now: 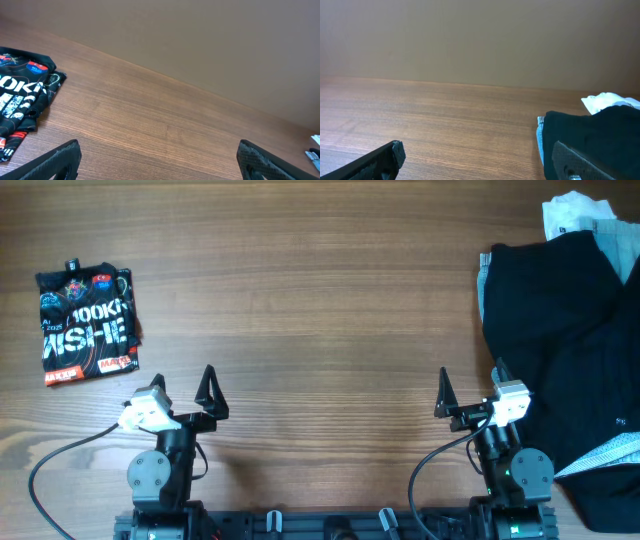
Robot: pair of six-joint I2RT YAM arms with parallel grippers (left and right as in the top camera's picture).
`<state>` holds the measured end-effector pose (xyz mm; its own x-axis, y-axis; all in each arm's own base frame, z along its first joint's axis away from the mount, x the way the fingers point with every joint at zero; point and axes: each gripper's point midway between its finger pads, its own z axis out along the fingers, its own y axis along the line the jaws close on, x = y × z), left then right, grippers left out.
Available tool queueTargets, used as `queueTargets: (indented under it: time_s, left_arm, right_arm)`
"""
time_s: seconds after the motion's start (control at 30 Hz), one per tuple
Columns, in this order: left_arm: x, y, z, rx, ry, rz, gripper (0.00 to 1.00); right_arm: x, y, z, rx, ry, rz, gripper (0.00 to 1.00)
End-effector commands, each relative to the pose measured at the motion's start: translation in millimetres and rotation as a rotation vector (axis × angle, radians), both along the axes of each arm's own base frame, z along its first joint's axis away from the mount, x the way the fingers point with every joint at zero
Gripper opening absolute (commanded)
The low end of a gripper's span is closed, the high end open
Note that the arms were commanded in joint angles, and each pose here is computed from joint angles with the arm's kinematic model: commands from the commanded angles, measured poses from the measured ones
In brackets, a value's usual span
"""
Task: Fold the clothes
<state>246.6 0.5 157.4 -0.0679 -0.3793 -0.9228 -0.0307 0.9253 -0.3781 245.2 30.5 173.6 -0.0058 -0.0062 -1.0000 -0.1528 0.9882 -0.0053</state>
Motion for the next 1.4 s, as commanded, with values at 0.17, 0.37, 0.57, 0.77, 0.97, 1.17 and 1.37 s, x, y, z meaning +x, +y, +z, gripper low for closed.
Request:
queueTargets:
  time_s: [0.17,0.37,0.57,0.77,0.97,1.17,1.37]
  left_arm:
    - [0,-3,-1,-0.002,0.0,-0.016,1.0]
    - [0,-3,-1,-0.002,0.0,-0.015,1.0]
    - [0,-3,-1,-0.003,0.001,-0.016,1.0]
    - [-1,-3,11,-0.002,-0.027,-0.016,1.0]
    - [-2,-3,42,0.004,-0.023,-0.015,1.0]
    - [15,-2,57,0.077,0.206,-0.025,1.0]
    - [36,-2,56,0.076,0.502,-0.038,1.0]
  right_arm:
    - [-1,4,2,-0.013,-0.013,0.02,1.0]
    - [-1,4,3,-0.012,-0.014,0.02,1.0]
    - [-1,4,3,0.008,-0.012,0.02,1.0]
    - [-2,-14,26,0.039,-0.043,-0.08,1.0]
    - [4,-25,57,0.023,0.071,-0.151,1.0]
    - [36,-23,62,-0.021,0.382,-0.153,1.0]
    - [67,-28,22,-0.042,0.825,-0.152,1.0]
